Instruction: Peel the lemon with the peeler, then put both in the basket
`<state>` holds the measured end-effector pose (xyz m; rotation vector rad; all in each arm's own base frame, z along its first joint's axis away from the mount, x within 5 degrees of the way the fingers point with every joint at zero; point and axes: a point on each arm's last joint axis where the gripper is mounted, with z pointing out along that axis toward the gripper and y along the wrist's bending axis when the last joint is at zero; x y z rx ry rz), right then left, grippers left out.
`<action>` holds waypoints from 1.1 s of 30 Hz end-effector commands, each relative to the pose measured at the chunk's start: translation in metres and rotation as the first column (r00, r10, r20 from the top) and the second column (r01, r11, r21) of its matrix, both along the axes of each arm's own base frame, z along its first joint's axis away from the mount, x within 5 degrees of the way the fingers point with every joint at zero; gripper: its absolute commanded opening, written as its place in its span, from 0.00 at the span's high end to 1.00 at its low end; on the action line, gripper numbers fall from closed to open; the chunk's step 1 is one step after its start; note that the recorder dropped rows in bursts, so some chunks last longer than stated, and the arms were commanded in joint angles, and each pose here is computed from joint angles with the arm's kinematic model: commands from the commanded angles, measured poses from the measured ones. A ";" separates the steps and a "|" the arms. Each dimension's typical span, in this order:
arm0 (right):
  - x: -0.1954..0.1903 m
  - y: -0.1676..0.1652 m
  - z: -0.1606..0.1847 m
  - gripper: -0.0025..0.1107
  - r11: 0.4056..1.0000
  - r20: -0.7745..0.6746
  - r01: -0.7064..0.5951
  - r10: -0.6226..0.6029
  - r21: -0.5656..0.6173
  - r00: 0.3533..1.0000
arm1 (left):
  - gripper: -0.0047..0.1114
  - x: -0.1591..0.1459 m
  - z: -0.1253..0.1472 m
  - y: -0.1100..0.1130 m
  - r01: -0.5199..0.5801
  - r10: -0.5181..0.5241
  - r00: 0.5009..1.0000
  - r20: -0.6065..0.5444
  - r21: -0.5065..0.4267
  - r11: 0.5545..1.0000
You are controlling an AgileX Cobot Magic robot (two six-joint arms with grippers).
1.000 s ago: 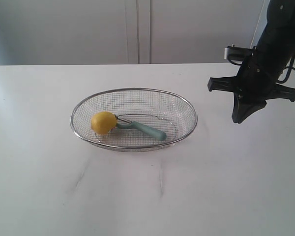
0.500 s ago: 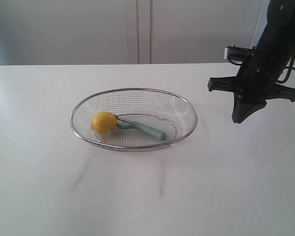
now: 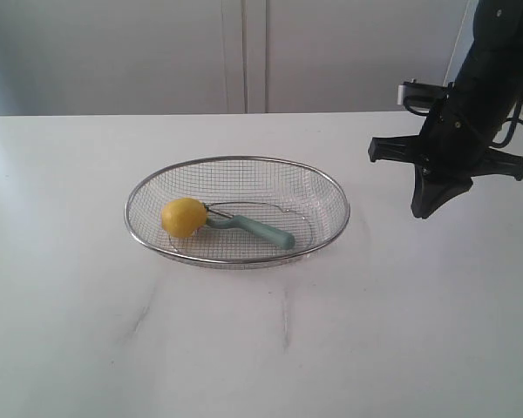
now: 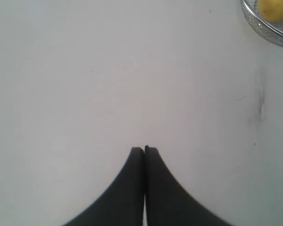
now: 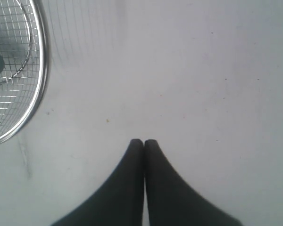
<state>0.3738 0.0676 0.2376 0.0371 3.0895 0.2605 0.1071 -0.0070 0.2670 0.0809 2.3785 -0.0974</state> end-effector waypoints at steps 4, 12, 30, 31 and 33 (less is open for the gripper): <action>-0.001 -0.002 0.005 0.98 1.000 0.012 0.001 -0.001 -0.005 1.000 | 0.96 -0.023 -0.008 0.000 -0.006 0.004 0.995 0.104 0.011 1.000; -0.001 -0.002 0.005 0.98 1.000 0.012 0.001 -0.001 -0.005 1.000 | 0.96 -0.027 -0.024 0.001 -0.007 0.002 0.989 0.147 0.031 1.000; -0.001 -0.002 0.005 0.98 1.000 0.012 0.001 -0.001 -0.005 1.000 | 0.96 -0.044 -0.062 0.001 0.031 -0.055 0.973 0.223 0.110 0.993; -0.001 -0.002 0.005 0.98 1.000 0.012 0.001 -0.001 -0.005 1.000 | 0.96 -0.046 -0.064 0.001 0.029 -0.055 0.970 0.236 0.111 0.993; -0.001 -0.002 0.005 0.98 1.000 0.012 0.001 -0.001 -0.005 1.000 | 0.96 -0.050 -0.065 0.001 0.027 -0.057 0.963 0.264 0.114 0.993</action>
